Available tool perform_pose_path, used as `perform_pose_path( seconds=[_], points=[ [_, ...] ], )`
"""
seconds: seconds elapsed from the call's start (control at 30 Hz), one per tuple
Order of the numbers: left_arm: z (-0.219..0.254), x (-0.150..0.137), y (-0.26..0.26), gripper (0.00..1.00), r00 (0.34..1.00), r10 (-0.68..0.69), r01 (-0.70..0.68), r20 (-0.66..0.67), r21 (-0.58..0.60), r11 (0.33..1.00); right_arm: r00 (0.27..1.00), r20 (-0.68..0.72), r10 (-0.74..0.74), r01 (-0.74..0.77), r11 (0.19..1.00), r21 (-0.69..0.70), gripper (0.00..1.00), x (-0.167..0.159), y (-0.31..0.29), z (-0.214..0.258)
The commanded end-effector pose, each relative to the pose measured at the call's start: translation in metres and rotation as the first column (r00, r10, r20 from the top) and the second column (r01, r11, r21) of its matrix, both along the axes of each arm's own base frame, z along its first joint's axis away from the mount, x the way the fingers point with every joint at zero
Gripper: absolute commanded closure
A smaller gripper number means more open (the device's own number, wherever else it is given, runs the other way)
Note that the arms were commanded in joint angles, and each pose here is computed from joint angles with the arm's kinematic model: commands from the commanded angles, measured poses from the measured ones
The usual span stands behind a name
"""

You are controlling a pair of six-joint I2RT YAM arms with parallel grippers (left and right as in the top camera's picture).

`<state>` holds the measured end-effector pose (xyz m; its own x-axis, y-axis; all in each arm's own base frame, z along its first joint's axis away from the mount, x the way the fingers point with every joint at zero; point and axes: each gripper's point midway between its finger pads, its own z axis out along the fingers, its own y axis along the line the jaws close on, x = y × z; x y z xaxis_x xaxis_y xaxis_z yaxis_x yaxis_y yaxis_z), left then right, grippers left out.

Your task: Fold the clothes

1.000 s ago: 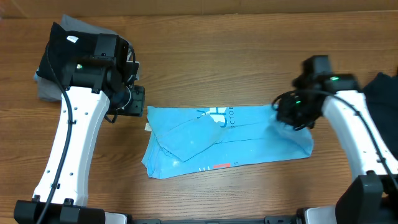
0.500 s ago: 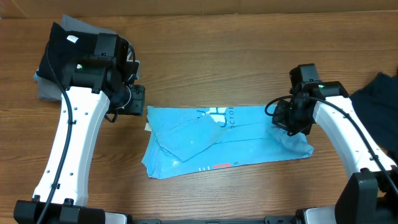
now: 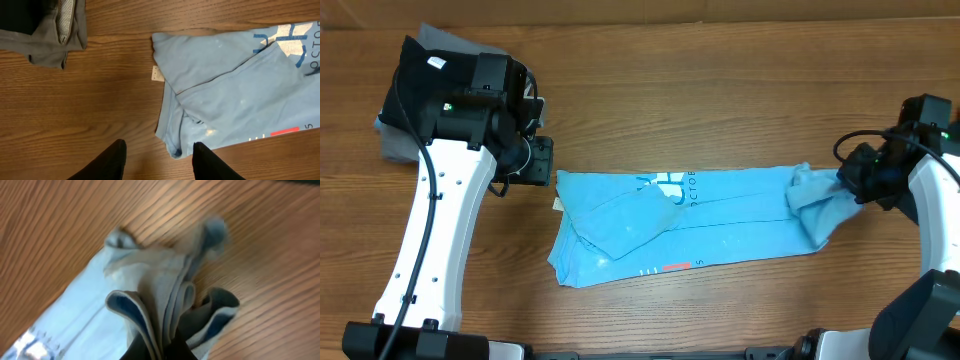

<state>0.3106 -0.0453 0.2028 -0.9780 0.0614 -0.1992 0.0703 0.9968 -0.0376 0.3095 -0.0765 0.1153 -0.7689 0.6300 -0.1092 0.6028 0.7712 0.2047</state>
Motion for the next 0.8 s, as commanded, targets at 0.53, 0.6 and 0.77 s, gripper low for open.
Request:
perform_pose_path(
  seconds=[0.53,0.6,0.77],
  points=[
    [0.008,0.003,-0.001,0.51,0.999,-0.011,0.011,0.034,0.003,1.0,0.99,0.106,0.097,-0.1,0.995,0.028,0.37,0.032,0.049,0.009],
    [0.008,0.003,-0.001,0.51,0.999,-0.011,0.011,0.035,0.003,1.0,0.992,0.116,0.042,-0.047,0.998,0.04,0.36,0.032,0.028,0.01],
    [0.009,0.006,-0.001,0.51,0.999,-0.011,0.011,0.045,0.002,1.0,0.995,0.098,0.035,-0.047,0.991,0.122,0.41,0.021,0.011,0.002]
  ],
)
